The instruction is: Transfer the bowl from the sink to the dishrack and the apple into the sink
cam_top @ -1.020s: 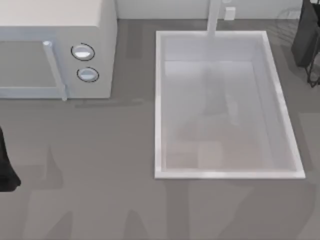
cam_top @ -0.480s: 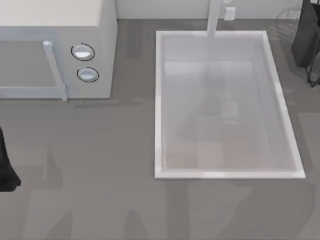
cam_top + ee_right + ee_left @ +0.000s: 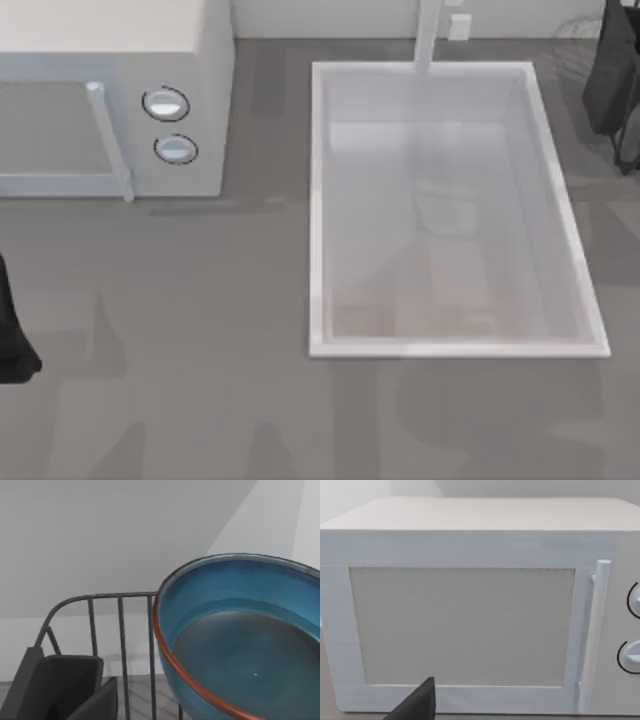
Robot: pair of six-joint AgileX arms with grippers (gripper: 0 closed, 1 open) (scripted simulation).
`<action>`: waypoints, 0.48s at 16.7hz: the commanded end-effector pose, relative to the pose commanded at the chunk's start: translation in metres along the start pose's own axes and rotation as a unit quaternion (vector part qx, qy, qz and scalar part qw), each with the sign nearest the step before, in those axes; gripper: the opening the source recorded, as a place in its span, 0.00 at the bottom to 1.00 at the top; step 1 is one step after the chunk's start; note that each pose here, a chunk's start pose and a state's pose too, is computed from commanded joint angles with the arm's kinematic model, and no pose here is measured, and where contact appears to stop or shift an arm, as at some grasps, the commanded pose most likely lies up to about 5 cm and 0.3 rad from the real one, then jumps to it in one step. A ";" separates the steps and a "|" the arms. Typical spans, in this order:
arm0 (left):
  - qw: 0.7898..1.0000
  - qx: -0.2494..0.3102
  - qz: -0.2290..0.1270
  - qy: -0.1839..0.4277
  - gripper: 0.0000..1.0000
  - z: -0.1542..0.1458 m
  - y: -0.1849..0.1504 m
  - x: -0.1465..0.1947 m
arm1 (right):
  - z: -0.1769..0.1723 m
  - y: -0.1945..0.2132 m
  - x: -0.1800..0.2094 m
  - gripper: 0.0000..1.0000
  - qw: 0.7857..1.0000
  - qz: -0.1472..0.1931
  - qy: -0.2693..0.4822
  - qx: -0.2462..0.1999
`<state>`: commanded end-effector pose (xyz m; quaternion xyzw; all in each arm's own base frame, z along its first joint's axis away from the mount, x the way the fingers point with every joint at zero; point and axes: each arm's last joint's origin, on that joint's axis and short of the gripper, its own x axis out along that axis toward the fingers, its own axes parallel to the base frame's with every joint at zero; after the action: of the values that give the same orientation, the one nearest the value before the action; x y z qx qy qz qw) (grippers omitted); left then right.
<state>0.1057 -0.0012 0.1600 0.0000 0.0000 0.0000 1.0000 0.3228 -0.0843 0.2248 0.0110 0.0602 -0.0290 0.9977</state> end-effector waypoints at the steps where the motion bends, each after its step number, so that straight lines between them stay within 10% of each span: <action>1: 1.000 0.000 0.000 0.000 1.00 0.000 0.000 0.000 | 0.002 0.005 -0.012 1.00 1.000 -0.003 0.003 0.001; 8: 1.000 0.000 0.000 0.000 1.00 0.000 0.000 0.000 | 0.001 0.043 -0.119 1.00 1.000 -0.007 -0.007 -0.007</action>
<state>0.1057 -0.0012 0.1600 0.0000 0.0000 0.0000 1.0000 0.2078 -0.0350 0.2409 0.0031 0.0533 -0.0361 0.9979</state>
